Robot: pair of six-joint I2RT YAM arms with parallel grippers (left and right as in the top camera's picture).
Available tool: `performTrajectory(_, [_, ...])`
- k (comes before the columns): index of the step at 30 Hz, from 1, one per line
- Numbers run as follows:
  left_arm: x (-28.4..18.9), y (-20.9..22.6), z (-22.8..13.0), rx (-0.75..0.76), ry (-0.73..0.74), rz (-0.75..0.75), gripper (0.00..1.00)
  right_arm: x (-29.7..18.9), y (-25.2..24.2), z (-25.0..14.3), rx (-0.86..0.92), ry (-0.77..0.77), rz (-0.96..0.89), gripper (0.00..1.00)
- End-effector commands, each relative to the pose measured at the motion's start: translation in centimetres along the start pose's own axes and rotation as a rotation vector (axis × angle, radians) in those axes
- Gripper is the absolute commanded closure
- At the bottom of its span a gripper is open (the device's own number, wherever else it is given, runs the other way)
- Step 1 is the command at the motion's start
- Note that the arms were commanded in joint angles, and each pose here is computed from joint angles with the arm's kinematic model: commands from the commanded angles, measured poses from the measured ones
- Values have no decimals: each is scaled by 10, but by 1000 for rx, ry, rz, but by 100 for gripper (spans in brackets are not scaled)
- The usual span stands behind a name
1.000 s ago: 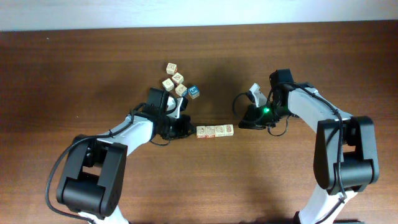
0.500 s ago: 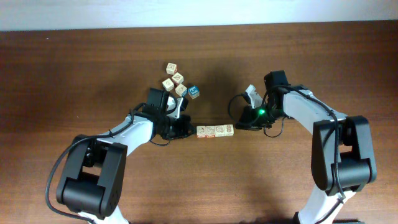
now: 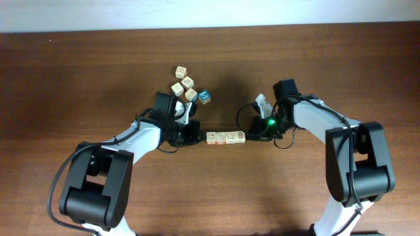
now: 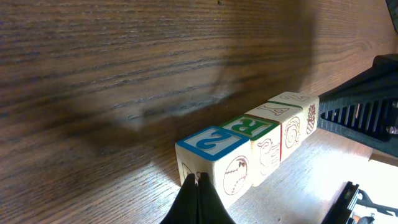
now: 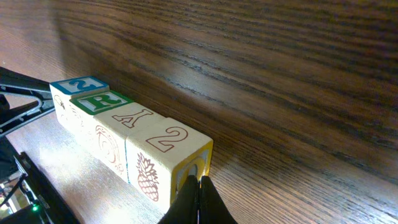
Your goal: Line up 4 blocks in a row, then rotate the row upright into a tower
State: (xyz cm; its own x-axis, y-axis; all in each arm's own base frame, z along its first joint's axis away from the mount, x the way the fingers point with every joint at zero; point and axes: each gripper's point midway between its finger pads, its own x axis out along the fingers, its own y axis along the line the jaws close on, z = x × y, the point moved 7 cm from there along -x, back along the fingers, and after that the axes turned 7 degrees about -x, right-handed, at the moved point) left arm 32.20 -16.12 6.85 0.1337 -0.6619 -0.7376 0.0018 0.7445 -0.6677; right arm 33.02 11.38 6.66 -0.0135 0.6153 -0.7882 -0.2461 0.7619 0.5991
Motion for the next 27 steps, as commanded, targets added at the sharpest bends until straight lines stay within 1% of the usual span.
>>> performTrajectory(1, [0, -3, -2, 10, 9, -21, 100, 2, 11, 0, -14, -2, 53, 96])
performTrajectory(5, [0, -3, -2, 10, 9, -22, 100, -1, 16, 3, -17, -7, 77, 96])
performTrajectory(11, [0, -4, -1, 15, 3, -24, 100, -23, 34, 7, -48, -66, 89, 96])
performTrajectory(20, [0, -4, -1, 15, 3, -24, 100, -14, 79, 20, -129, -51, 112, 96])
performTrajectory(27, [0, -4, -1, 15, 3, -24, 100, -2, 104, 20, -163, -19, 56, 96])
